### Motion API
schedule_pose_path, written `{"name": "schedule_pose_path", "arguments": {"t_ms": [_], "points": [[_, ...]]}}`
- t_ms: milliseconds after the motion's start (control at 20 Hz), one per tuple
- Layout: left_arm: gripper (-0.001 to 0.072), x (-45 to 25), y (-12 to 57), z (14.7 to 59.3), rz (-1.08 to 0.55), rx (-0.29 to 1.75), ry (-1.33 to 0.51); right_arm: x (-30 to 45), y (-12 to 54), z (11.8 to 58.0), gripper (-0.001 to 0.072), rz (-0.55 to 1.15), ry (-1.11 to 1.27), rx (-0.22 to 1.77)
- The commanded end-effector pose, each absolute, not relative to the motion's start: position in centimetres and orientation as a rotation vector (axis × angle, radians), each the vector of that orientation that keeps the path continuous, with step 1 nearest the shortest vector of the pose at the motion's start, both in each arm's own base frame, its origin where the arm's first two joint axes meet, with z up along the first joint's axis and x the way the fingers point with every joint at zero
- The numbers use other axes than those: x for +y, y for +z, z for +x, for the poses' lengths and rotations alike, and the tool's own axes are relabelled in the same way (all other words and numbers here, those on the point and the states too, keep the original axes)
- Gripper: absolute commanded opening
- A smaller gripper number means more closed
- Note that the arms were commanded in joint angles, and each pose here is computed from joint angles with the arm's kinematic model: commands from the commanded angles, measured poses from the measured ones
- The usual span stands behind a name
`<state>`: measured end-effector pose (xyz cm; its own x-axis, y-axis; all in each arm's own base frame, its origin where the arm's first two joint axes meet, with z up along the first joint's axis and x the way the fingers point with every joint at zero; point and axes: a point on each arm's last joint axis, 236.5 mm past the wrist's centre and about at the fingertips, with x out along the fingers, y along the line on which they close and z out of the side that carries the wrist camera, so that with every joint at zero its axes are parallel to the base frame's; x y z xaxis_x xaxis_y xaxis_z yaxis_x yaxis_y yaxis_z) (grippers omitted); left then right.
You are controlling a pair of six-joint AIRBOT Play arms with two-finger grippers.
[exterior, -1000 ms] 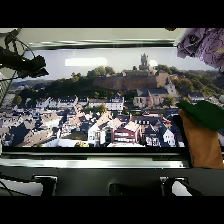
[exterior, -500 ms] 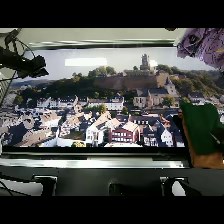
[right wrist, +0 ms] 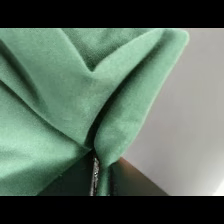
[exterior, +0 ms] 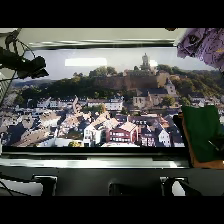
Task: Fold the clothes and pants, and hang the long-sleeved shirts on hangers.
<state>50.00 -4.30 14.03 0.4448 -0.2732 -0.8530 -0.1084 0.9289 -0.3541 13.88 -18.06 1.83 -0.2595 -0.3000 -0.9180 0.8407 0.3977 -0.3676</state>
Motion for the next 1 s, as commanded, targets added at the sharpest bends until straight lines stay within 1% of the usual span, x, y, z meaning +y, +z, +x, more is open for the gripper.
{"name": "schedule_pose_path", "arguments": {"t_ms": [0, 350, 400, 550, 600, 700, 750, 850, 900, 950], "points": [[0.0019, -4.3, 14.0, 49.9, -0.385, 1.116, -0.105, -18.7, 2.1, 13.3, 0.0029, 0.473, -1.202, 1.454], [0.0019, -4.3, 14.0, 49.9, -0.385, 1.116, -0.106, -18.4, 2.3, 12.4, 0.0030, 0.443, -1.190, 1.509], [0.0019, -4.3, 14.0, 49.9, -0.385, 1.116, -0.106, -18.5, 2.4, 12.2, 0.0039, 0.435, -1.196, 1.515], [0.0020, -4.3, 14.0, 49.9, -0.385, 1.117, -0.105, -19.4, 3.0, 11.7, 0.0328, 0.393, -1.229, 1.510], [0.0019, -4.3, 14.0, 49.9, -0.385, 1.116, -0.105, -19.6, 3.0, 12.2, 0.0392, 0.386, -1.216, 1.492], [0.0019, -4.3, 14.0, 49.9, -0.385, 1.117, -0.105, -19.8, 3.2, 15.2, 0.0391, 0.414, -1.123, 1.401], [0.0019, -4.3, 13.9, 49.8, -0.385, 1.121, -0.105, -19.1, 3.4, 18.0, 0.0340, 0.451, -1.016, 1.335], [0.0019, -4.2, 14.0, 49.8, -0.384, 1.121, -0.105, -16.3, 4.7, 25.4, 0.0158, 0.543, -0.719, 1.159], [0.0019, -4.2, 14.1, 49.7, -0.383, 1.118, -0.106, -14.3, 6.0, 28.9, 0.0124, 0.569, -0.570, 1.072], [0.0018, -4.3, 14.3, 49.6, -0.357, 1.114, -0.123, -12.1, 7.3, 31.8, 0.0106, 0.554, -0.442, 1.005]]}}
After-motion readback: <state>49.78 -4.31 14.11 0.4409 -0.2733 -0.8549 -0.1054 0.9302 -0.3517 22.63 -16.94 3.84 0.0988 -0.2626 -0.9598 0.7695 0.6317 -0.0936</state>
